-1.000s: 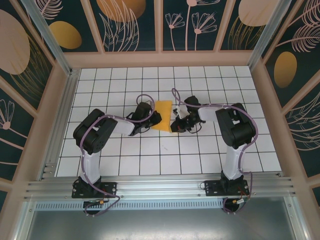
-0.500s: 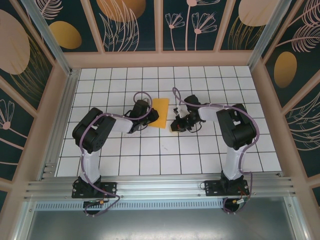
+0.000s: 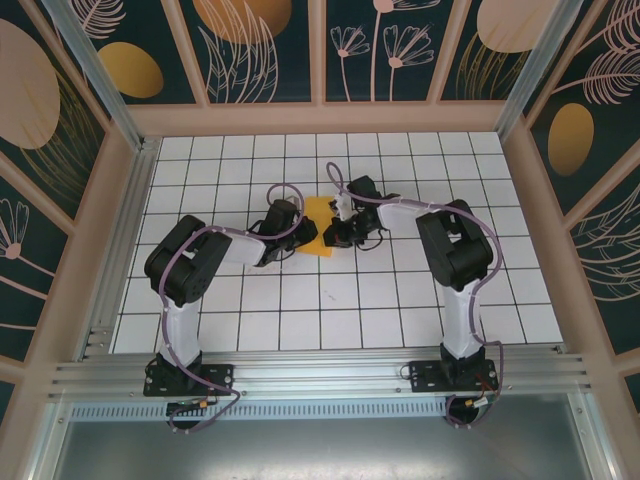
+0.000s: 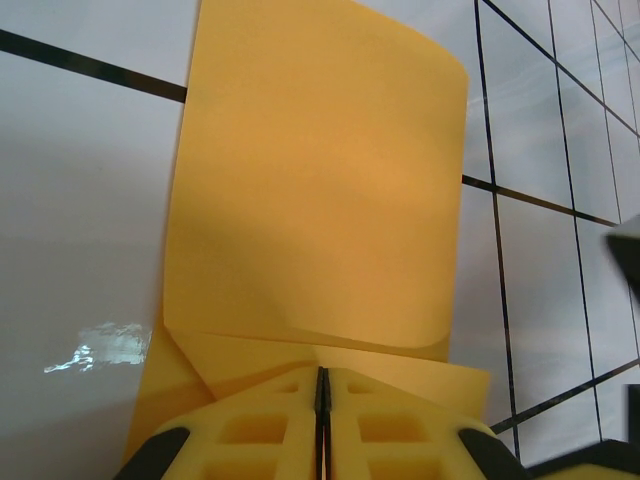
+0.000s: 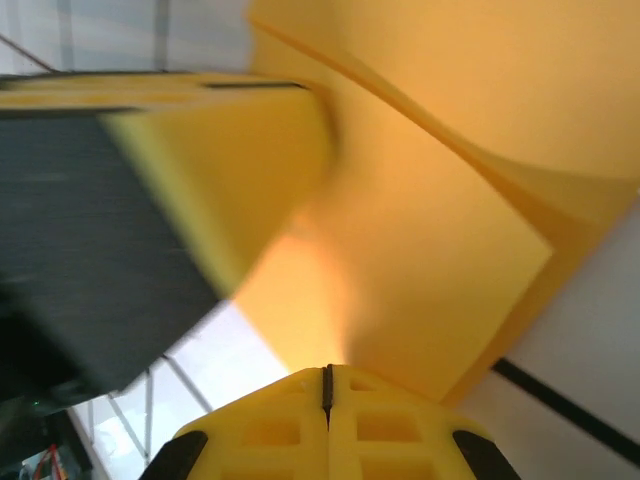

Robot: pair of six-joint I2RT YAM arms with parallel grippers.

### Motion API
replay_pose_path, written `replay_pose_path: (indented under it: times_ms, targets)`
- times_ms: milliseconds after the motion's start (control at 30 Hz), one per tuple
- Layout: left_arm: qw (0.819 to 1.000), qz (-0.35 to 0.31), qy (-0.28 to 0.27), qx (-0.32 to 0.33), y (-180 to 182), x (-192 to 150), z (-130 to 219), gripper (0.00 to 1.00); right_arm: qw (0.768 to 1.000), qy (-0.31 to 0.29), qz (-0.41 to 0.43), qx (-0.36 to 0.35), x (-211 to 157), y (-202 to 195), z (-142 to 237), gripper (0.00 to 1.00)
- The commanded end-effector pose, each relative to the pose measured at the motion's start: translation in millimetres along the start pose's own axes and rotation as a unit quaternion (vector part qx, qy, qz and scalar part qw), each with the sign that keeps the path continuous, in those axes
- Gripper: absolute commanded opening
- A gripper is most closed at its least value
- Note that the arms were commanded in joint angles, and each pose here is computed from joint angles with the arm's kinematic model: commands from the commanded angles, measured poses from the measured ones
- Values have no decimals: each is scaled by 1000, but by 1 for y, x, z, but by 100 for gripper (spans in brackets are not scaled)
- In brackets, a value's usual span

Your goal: Fold a paper plane with a square sheet of paper (pick it up from the middle)

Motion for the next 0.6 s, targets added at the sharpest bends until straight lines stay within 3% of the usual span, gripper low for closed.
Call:
replay_pose_path:
  times_ms: [0,333,567]
  targets:
    - [1000,1,16,21,10,-3,-4,12,999,21,-25,-30,-8,-13,-4,0]
    - [998,-27,-19,46,8,21,-5,13,997,47,-36,-52,-33,-29,-6,0]
    - [998,-21,-12,60,21,25,-13,13,997,48,-40,-52,-35,-30,-6,0]
Point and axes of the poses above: each hand's point on the last joint's axis, 136 mm out from that joint toward the fingers, its own z axis back along the fingers, its own y axis along the line the jaws close on, x = y × z, the point moved 7 cm from there along z, back along the fingers, and after that the axes turned 9 degrees about z, right-handed, at the moved point
